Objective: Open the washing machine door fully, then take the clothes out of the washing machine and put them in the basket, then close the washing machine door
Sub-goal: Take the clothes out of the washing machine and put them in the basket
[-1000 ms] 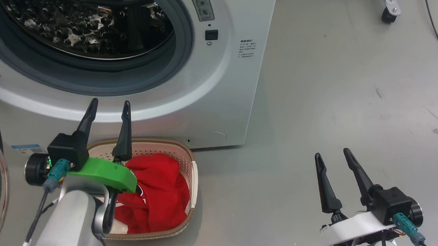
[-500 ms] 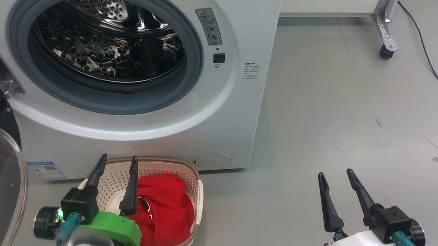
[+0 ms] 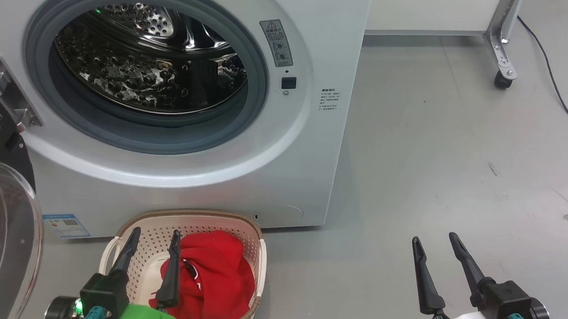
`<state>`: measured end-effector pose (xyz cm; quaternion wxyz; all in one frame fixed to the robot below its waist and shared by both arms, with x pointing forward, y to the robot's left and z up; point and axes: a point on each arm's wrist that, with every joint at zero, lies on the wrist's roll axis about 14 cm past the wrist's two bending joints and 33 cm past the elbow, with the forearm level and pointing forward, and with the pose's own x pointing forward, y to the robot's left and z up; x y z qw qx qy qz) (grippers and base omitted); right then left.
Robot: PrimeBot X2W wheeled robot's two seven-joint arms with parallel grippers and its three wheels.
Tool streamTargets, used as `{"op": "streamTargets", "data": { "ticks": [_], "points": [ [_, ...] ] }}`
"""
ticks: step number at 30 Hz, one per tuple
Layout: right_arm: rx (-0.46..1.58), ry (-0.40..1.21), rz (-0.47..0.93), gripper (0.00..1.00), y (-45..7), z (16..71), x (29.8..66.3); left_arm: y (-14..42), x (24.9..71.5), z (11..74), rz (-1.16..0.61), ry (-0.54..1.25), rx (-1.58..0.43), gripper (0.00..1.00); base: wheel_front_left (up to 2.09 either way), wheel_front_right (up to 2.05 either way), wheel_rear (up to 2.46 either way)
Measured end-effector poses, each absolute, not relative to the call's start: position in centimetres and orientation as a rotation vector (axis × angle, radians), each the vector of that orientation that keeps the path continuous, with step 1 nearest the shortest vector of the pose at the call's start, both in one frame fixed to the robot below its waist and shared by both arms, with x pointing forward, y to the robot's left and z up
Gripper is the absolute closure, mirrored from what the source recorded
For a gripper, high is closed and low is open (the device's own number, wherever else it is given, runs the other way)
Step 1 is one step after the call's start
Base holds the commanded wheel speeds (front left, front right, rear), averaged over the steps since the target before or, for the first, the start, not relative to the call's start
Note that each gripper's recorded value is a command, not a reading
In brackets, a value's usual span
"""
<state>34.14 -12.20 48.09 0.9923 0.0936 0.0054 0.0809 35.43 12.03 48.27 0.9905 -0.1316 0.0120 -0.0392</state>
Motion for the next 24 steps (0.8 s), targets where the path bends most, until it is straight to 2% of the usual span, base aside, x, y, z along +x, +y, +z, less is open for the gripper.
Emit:
{"op": "streamTargets", "data": {
  "ticks": [24],
  "points": [
    [0.187,0.011,0.153,0.0,-12.1,48.1,33.7,11.6,34.2,48.7,-0.1,0.031,-0.248,0.0,0.0,0.0,0.0]
  ]
}}
